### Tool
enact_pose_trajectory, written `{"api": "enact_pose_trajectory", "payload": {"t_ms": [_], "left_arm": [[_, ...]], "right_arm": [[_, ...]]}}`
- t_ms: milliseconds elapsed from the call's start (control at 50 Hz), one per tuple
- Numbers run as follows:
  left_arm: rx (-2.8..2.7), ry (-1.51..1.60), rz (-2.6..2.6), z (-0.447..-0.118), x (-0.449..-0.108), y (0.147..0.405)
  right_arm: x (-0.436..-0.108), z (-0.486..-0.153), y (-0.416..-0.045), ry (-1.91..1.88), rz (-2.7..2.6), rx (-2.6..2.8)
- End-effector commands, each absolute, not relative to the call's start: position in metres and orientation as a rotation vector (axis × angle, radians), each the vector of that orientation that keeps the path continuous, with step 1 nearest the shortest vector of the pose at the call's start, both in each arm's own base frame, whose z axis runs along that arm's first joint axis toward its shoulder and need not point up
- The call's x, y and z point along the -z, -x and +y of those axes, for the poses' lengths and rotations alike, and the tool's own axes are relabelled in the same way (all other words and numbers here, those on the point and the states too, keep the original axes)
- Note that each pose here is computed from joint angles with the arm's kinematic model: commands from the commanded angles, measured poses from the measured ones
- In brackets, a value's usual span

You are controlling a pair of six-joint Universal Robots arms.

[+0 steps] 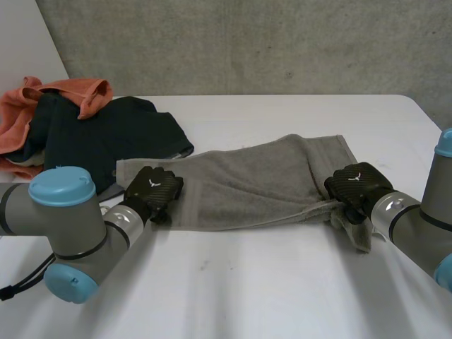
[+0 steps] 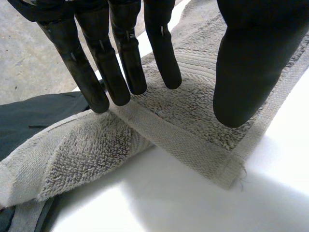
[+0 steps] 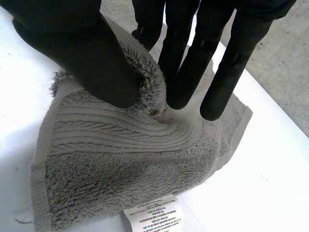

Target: Fold the laundry.

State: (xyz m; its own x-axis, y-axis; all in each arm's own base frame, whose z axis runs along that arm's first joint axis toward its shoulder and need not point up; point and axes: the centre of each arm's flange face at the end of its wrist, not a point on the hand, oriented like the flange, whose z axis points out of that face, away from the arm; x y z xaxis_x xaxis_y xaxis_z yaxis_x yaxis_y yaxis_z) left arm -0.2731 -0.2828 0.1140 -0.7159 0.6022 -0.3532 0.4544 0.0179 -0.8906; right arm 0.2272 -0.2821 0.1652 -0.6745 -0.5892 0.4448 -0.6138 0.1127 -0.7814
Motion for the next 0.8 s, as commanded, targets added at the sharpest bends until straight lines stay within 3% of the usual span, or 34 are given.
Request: {"api": "enact_pose_trajectory", "payload": {"t_ms": [20, 500, 800], "left_arm": [[-1.784, 1.13, -2.159, -0.275, -0.121, 0.27], [-1.748, 1.139, -2.194, -0.292, -0.103, 0.273], [-1.821, 1.143, -2.15, -0.321, -0.099, 0.284]], "right_arm": [[-0.165, -0.282, -0.227, -1.258, -2.325, -1.655], [-0.159, -0.279, -0.23, -1.279, -2.334, -1.638], [-0.158, -0.281, -0.23, -1.275, -2.329, -1.642]]}}
